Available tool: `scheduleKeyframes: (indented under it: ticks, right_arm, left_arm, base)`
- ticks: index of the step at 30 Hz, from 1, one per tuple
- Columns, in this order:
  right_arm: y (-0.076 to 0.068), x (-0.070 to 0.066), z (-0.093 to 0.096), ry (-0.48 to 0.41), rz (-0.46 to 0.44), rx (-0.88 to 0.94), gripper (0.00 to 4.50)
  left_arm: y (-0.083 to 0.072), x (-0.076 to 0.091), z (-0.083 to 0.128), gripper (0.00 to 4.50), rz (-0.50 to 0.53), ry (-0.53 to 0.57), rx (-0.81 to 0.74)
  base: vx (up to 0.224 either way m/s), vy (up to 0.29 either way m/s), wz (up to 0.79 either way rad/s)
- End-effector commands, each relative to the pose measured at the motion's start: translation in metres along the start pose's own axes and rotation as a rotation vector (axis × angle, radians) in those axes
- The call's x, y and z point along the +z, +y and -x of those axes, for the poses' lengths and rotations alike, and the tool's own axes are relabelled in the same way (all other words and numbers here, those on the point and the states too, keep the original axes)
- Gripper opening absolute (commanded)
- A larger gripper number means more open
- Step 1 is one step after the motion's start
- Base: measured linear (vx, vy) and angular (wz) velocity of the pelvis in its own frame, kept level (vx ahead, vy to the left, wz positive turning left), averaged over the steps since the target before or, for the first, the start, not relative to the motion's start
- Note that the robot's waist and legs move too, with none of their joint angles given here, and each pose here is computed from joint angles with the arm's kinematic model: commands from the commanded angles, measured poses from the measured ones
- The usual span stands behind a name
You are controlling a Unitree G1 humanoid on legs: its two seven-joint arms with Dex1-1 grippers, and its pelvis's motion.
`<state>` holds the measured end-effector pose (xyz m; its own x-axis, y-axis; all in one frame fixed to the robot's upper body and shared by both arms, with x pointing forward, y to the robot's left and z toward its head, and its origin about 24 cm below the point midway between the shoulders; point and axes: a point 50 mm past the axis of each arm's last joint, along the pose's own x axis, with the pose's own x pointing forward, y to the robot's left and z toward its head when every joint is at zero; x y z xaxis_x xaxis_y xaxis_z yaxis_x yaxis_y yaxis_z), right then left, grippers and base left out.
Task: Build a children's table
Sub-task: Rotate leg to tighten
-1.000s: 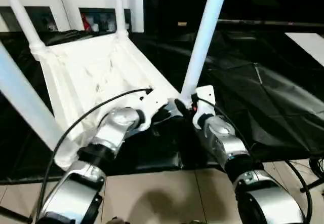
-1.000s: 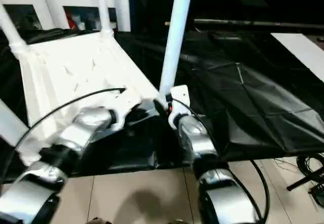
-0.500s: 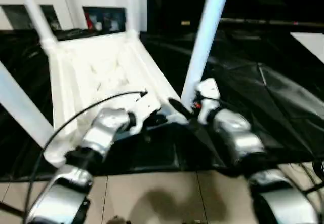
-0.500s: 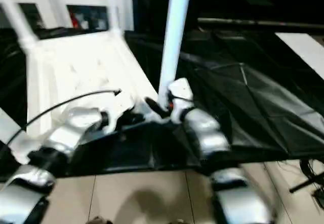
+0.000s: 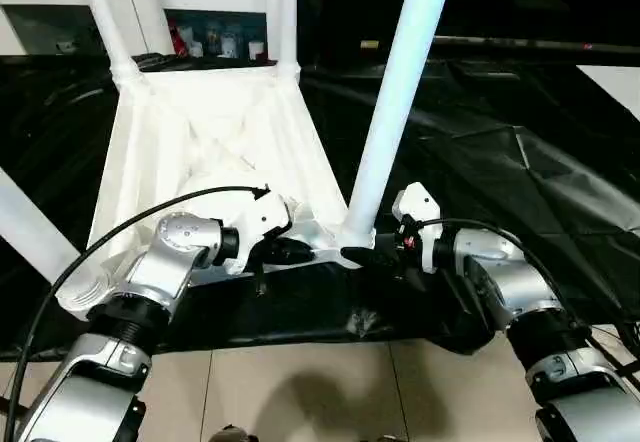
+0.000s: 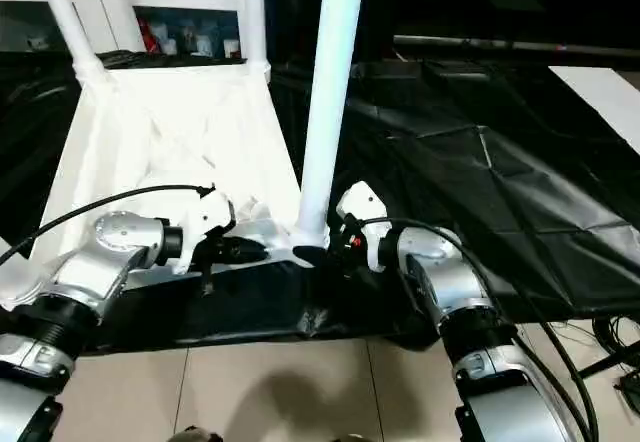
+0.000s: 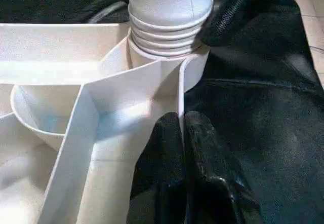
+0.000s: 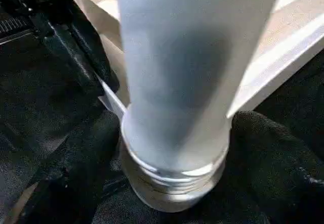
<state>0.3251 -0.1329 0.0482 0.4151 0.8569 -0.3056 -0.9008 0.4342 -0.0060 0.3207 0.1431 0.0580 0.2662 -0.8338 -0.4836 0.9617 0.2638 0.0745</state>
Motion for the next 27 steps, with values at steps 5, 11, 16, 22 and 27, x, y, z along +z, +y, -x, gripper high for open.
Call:
scheduleKeyframes:
  ticks: [5,11,16,22,27]
  right_arm:
    - [-0.004,0.006,0.002,-0.007,-0.005,0.006,3.76]
    - [-0.004,0.006,0.002,-0.005,-0.022,0.015,3.38]
    - [-0.002,0.006,0.001,-0.009,-0.033,0.044,2.9]
    - [0.0,0.004,0.001,-0.018,-0.043,0.057,2.75]
    - [-0.008,-0.002,-0.004,-0.1,-0.141,-0.162,2.74]
  left_arm:
    - [-0.009,0.002,-0.007,0.0,0.001,-0.021,-0.072]
    - [-0.009,0.001,-0.007,0.0,0.002,-0.018,-0.074]
    - [-0.01,0.0,-0.007,0.0,0.007,-0.015,-0.078]
    - [-0.011,-0.001,-0.008,0.0,0.01,-0.013,-0.083]
    - [-0.004,0.0,-0.021,0.0,0.015,0.023,0.039]
  base:
    - [0.0,0.0,0.0]
    - [0.0,0.0,0.0]
    - [0.0,0.0,0.0]
    - [0.0,0.0,0.0]
    - [0.0,0.0,0.0]
